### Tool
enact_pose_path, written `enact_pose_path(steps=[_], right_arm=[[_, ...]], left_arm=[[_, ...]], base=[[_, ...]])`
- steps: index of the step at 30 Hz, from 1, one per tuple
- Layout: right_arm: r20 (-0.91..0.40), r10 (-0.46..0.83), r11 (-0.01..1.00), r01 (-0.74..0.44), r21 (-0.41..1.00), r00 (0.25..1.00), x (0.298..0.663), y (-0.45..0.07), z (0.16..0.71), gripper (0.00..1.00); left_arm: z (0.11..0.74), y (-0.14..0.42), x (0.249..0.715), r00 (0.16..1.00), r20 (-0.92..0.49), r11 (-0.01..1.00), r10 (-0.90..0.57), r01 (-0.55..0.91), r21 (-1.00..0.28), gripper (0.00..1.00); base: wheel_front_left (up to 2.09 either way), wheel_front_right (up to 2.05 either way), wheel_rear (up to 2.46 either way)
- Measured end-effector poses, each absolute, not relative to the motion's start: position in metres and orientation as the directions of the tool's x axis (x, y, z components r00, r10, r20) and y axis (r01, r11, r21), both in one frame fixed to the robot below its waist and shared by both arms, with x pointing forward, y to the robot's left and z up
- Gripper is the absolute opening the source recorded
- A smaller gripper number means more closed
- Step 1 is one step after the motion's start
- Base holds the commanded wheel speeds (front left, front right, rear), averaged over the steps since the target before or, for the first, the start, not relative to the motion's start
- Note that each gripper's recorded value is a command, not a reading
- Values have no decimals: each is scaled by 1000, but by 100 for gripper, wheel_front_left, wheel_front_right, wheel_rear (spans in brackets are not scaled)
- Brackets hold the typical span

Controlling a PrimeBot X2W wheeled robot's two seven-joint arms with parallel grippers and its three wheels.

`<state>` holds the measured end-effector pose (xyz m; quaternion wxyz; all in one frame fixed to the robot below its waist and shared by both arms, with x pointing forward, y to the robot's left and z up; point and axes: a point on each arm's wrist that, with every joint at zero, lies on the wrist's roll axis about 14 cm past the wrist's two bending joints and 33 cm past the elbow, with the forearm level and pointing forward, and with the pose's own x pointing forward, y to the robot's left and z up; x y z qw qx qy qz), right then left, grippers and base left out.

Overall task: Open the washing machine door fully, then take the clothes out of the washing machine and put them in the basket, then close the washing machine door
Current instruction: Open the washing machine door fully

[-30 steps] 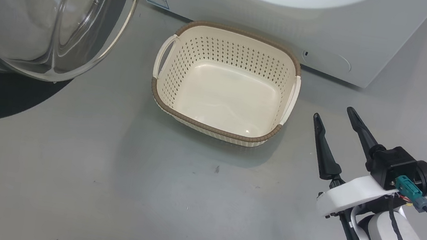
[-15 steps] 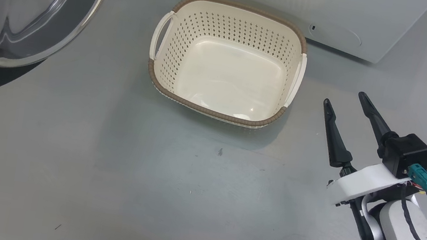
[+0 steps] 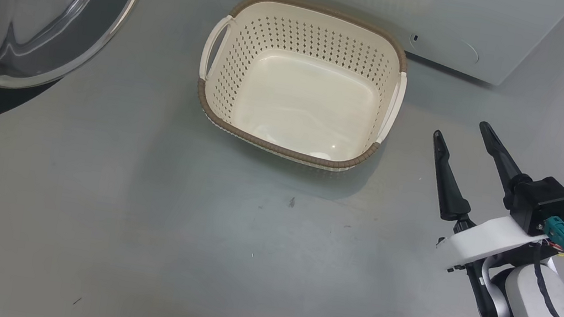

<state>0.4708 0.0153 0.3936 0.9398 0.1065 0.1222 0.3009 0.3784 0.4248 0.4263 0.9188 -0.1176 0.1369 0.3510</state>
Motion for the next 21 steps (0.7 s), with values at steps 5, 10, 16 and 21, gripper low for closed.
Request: enact_pose_path(steps=[5, 10, 16, 21], right_arm=[[-153, 590, 798, -542, 265, 793, 470, 15, 399, 100], [-130, 583, 800, -539, 264, 802, 468, 15, 410, 100], [-84, 569, 805, -533, 262, 818, 464, 13, 431, 100], [-53, 544, 817, -514, 261, 838, 460, 6, 447, 100]], left_arm=[[429, 420, 379, 733, -322, 747, 598, -656, -106, 0], [437, 413, 382, 764, -288, 773, 578, -625, -109, 0], [454, 394, 392, 824, -228, 827, 518, -551, -113, 0], [474, 382, 398, 861, -159, 853, 484, -504, -135, 0]], base=[[0, 0, 0], [0, 0, 0], [0, 0, 0], [0, 0, 0]])
